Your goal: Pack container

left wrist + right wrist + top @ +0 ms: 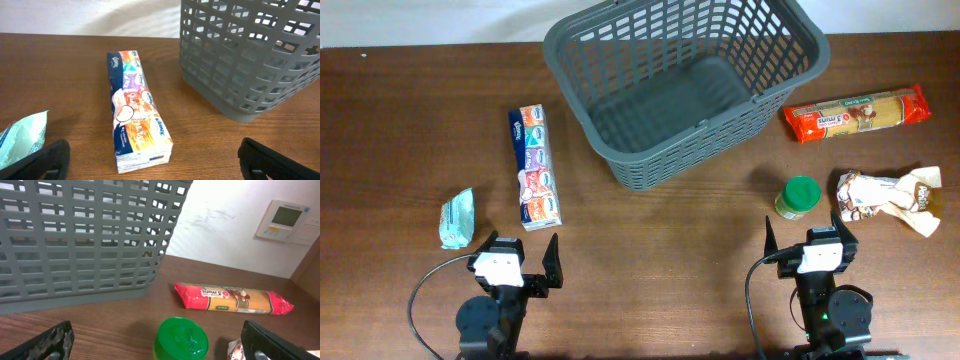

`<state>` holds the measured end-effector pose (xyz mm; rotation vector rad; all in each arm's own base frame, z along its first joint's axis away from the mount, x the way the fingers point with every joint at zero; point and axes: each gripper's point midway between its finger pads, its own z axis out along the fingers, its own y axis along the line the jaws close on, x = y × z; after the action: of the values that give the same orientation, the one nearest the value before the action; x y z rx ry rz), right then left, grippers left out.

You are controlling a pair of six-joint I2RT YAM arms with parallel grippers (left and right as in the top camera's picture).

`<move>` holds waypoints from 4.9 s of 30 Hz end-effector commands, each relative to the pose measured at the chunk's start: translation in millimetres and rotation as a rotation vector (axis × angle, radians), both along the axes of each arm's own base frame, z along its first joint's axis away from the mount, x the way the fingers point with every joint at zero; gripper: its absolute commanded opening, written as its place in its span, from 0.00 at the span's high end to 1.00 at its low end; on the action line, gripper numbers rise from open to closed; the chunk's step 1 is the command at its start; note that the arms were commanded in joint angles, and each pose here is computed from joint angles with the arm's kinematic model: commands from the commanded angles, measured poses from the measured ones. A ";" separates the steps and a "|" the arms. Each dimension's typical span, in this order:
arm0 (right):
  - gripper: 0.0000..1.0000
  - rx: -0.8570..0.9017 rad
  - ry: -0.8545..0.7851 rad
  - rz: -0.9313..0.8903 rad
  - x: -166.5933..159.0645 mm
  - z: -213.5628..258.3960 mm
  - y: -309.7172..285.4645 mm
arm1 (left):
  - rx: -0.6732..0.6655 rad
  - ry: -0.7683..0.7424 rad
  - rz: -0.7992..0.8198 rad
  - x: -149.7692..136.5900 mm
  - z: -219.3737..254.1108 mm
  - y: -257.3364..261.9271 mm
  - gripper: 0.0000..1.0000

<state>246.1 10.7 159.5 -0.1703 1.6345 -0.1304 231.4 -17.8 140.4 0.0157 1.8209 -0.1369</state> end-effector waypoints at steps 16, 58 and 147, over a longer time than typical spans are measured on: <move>0.01 0.008 0.007 0.011 -0.3 -3.5 2.3 | 0.008 -0.007 -0.009 -0.1 -0.2 -0.9 0.01; 0.01 0.008 0.007 0.011 -0.3 -3.5 2.3 | -0.033 -0.007 -0.172 -5.4 1.0 -29.2 0.01; 0.01 0.178 0.642 0.080 17.1 270.5 30.2 | 0.183 0.624 -0.521 -23.9 170.9 -199.9 0.01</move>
<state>256.0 49.3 428.8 -0.1309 2.2701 0.2338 215.9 -209.8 304.3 0.6363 2.4071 -0.2855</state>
